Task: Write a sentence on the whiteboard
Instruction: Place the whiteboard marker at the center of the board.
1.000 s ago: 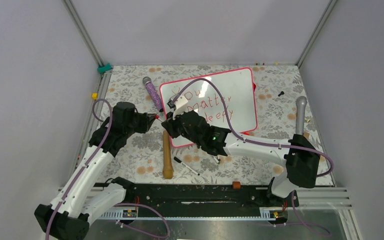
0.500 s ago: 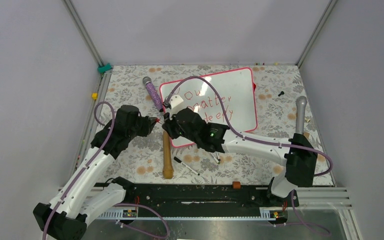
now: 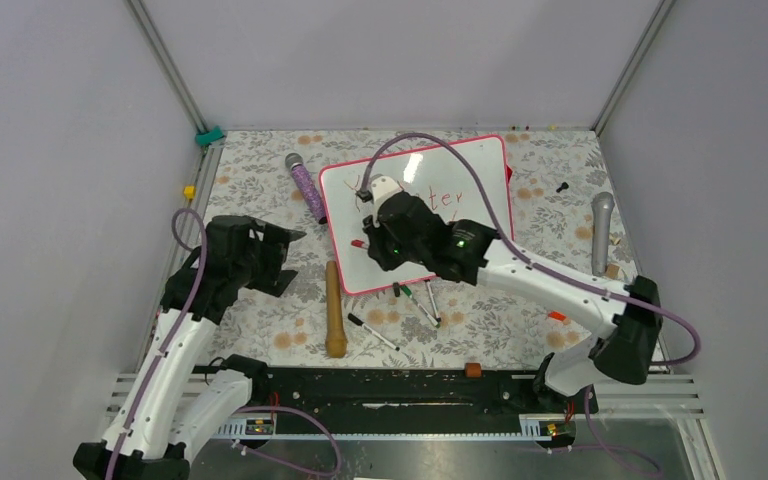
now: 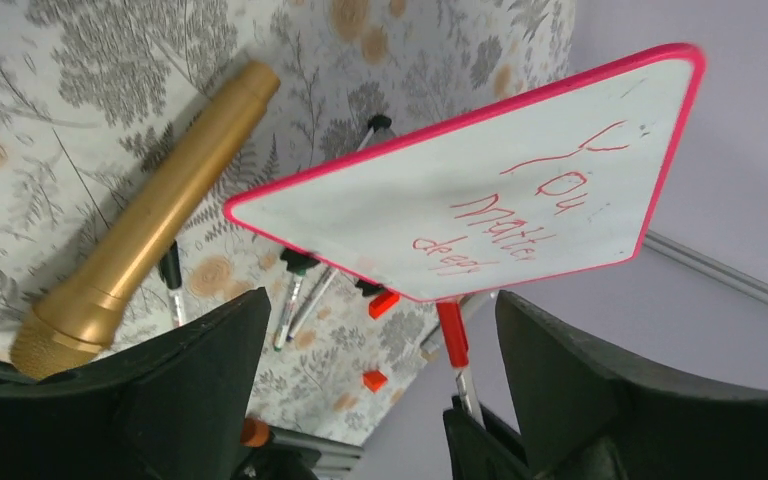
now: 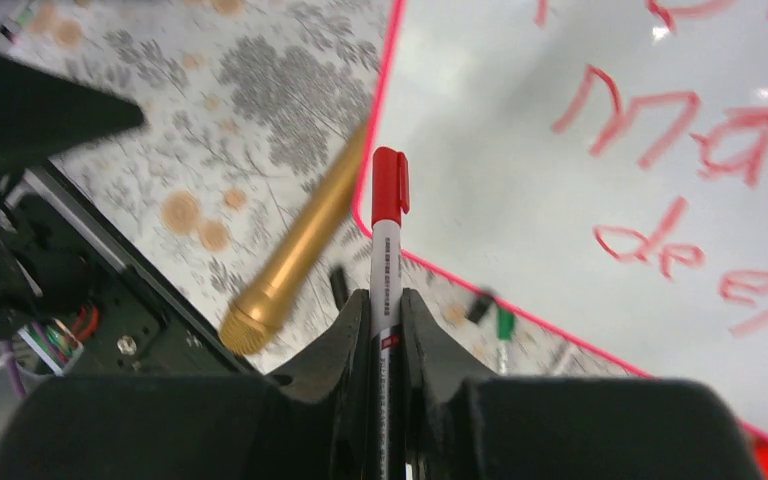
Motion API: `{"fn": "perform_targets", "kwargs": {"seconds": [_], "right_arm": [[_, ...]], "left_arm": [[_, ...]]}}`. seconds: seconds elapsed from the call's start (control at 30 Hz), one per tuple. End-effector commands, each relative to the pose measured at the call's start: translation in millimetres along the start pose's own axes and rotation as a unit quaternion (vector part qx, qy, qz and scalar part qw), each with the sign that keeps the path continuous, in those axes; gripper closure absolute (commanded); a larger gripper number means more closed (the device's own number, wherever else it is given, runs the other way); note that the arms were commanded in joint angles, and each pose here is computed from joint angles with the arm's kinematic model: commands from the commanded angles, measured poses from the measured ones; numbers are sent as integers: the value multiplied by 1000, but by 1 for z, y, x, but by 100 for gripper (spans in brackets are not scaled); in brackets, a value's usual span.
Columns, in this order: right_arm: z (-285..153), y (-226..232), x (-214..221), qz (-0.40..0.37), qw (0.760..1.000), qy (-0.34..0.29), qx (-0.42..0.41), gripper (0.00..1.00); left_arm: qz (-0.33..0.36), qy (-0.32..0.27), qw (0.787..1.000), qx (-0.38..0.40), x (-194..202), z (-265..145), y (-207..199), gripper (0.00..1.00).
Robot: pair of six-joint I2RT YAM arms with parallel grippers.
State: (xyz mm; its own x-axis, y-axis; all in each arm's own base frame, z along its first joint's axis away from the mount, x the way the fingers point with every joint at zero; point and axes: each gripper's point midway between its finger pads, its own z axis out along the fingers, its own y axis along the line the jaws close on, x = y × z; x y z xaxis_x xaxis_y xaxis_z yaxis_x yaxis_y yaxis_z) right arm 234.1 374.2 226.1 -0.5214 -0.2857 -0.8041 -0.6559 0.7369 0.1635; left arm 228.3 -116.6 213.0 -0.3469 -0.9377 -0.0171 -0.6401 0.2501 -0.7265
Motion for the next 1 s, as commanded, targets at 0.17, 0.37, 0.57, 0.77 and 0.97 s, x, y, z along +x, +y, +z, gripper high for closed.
{"fn": "perform_targets", "kwargs": {"seconds": [0.17,0.37,0.57,0.77,0.97], "right_arm": [[-110,-56,90,-71,964,246,72,100],[-108,-65,152,-93,919,375,83,100],[-89,-55,161,-74,925,361,86,100],[-73,-43,181,-105,901,411,87,100],[-42,-49,220,-123,877,452,107,100]], "left_arm": [[182,-114,975,58,-47,-20,-23,10],[254,-127,954,91,-49,-2,-25,5],[269,-149,947,93,-56,1,-18,4],[273,-180,943,69,-68,3,-4,1],[266,-185,945,51,-72,15,13,1]]}}
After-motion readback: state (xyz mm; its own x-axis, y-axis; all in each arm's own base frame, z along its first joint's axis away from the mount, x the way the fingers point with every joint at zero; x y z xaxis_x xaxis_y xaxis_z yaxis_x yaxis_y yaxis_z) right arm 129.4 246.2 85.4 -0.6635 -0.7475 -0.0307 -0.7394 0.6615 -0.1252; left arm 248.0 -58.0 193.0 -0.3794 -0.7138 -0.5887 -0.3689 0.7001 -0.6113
